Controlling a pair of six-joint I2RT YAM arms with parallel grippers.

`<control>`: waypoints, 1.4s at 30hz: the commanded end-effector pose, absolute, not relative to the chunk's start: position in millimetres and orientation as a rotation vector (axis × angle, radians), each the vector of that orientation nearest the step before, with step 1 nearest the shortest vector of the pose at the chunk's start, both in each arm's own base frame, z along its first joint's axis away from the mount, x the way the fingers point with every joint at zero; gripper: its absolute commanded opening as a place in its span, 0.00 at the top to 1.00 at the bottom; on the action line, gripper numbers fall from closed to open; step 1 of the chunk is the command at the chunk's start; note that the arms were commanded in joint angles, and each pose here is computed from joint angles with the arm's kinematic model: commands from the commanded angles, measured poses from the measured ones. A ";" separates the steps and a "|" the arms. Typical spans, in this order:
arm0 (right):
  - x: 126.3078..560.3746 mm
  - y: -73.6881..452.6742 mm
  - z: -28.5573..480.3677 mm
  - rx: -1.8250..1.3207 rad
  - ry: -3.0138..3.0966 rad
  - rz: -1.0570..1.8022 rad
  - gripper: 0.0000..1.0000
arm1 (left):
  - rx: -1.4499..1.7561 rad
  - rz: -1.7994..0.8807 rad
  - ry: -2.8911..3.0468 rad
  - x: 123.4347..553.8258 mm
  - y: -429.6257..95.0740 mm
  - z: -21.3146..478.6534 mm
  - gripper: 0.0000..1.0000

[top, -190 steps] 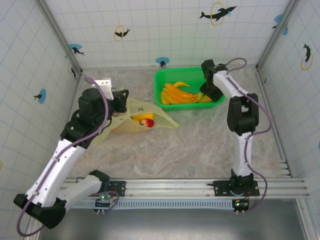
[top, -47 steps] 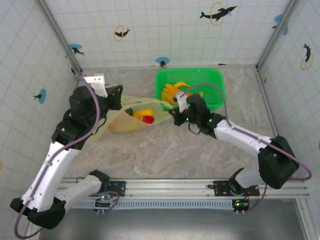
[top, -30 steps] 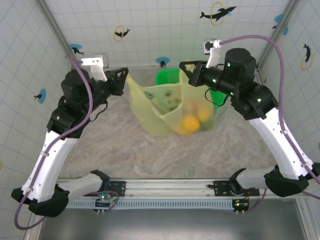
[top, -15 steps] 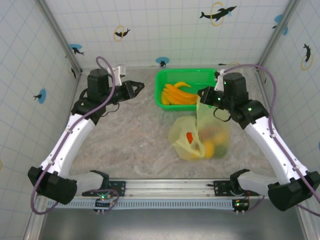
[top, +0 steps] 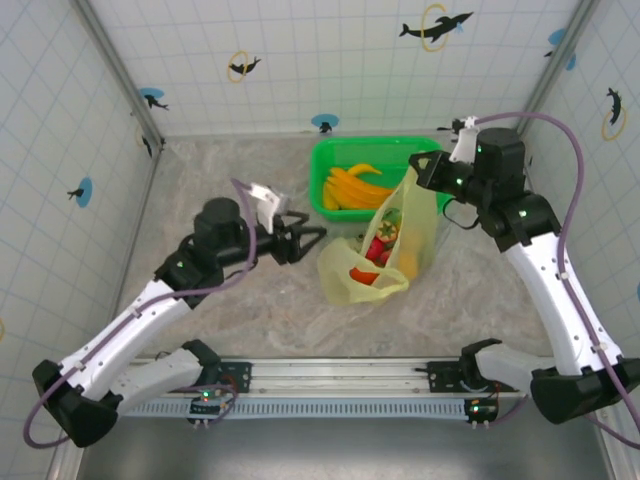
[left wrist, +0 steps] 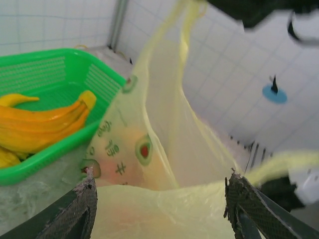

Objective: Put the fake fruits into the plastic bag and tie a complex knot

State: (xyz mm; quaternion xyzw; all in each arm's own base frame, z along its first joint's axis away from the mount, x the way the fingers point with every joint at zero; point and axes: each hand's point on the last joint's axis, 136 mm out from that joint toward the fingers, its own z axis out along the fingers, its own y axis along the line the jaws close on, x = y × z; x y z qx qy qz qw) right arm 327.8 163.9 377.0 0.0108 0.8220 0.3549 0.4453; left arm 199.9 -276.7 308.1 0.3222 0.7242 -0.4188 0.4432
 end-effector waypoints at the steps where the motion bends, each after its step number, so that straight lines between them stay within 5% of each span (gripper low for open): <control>1: 339.0 164.9 392.1 0.016 1.999 0.938 1.00 | 1.006 -0.858 1.536 185.1 -286.1 317.6 0.26; 15: 354.2 163.9 384.4 0.033 2.009 0.945 1.00 | 1.453 -1.043 1.274 135.3 -357.3 341.2 0.14; 24: 358.2 160.2 382.6 0.042 2.011 0.926 1.00 | 1.598 -1.259 1.345 102.2 -383.9 342.5 0.19; 31: 359.8 159.0 381.6 0.047 2.013 0.922 1.00 | 1.673 -1.114 1.515 97.0 -401.5 302.1 0.23; 36: 359.6 158.9 378.7 0.055 2.011 0.927 1.00 | 1.584 -0.995 1.492 122.4 -414.5 308.6 0.44; 40: 361.4 156.9 381.5 0.059 2.008 0.911 1.00 | 1.441 -0.908 1.344 135.0 -404.2 334.8 0.96; 42: 363.4 155.4 386.8 0.062 1.997 0.903 1.00 | 1.317 -0.837 1.285 145.2 -390.0 350.7 1.00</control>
